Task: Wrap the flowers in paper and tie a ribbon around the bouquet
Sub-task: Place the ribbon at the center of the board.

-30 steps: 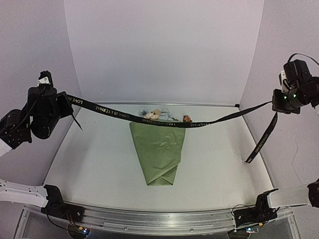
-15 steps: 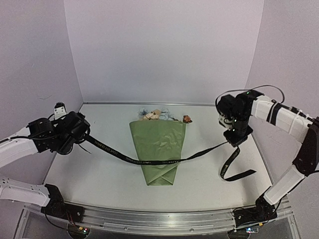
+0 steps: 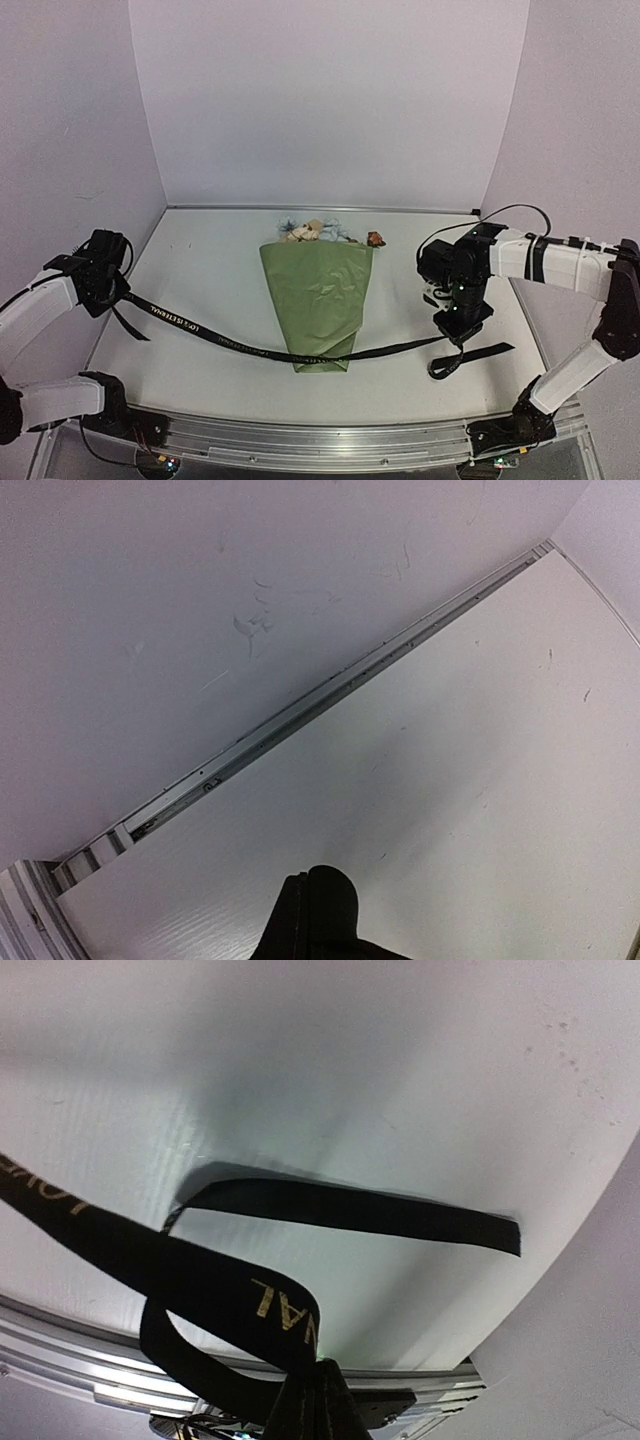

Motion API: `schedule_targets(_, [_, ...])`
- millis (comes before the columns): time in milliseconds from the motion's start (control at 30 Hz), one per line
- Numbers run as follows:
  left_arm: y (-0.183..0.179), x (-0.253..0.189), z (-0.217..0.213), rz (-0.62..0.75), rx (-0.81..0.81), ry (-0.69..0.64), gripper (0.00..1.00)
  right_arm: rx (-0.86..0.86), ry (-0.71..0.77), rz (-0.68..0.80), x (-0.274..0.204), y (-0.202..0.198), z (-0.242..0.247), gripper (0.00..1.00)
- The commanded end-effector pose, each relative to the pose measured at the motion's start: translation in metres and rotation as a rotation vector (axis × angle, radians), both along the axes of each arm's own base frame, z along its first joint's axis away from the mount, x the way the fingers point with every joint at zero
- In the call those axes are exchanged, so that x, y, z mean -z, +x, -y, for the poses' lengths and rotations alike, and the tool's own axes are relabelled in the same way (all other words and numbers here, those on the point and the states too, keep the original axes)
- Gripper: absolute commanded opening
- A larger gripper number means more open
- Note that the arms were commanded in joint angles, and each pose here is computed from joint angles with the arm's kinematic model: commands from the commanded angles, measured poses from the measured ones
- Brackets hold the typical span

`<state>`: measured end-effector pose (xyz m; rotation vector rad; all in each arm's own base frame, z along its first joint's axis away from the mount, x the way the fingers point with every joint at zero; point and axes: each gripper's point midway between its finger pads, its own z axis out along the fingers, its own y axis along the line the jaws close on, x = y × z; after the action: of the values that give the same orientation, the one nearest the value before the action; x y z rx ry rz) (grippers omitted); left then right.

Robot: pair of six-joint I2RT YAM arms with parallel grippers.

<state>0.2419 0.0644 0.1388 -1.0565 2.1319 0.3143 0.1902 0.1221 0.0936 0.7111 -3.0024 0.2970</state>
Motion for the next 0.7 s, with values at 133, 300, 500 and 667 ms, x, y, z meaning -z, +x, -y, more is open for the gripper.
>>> schedule_targets(133, [0.013, 0.025, -0.003, 0.018, -0.066, -0.131, 0.03, -0.033, 0.096, -0.006, 0.015, -0.01, -0.047, 0.22])
schedule_targets(300, [0.015, 0.011, -0.007, 0.074, -0.069, -0.118, 0.77, 0.031, 0.096, 0.068, 0.005, -0.015, -0.03, 0.55])
schedule_targets(500, [0.036, -0.024, 0.005, 0.132, 0.069, -0.115, 1.0, 0.282, 0.096, 0.236, -0.007, -0.007, -0.011, 0.77])
schedule_targets(667, [0.05, -0.047, 0.026, 0.2, 0.214, -0.153, 1.0, 0.516, 0.047, 0.434, -0.005, 0.0, 0.023, 0.84])
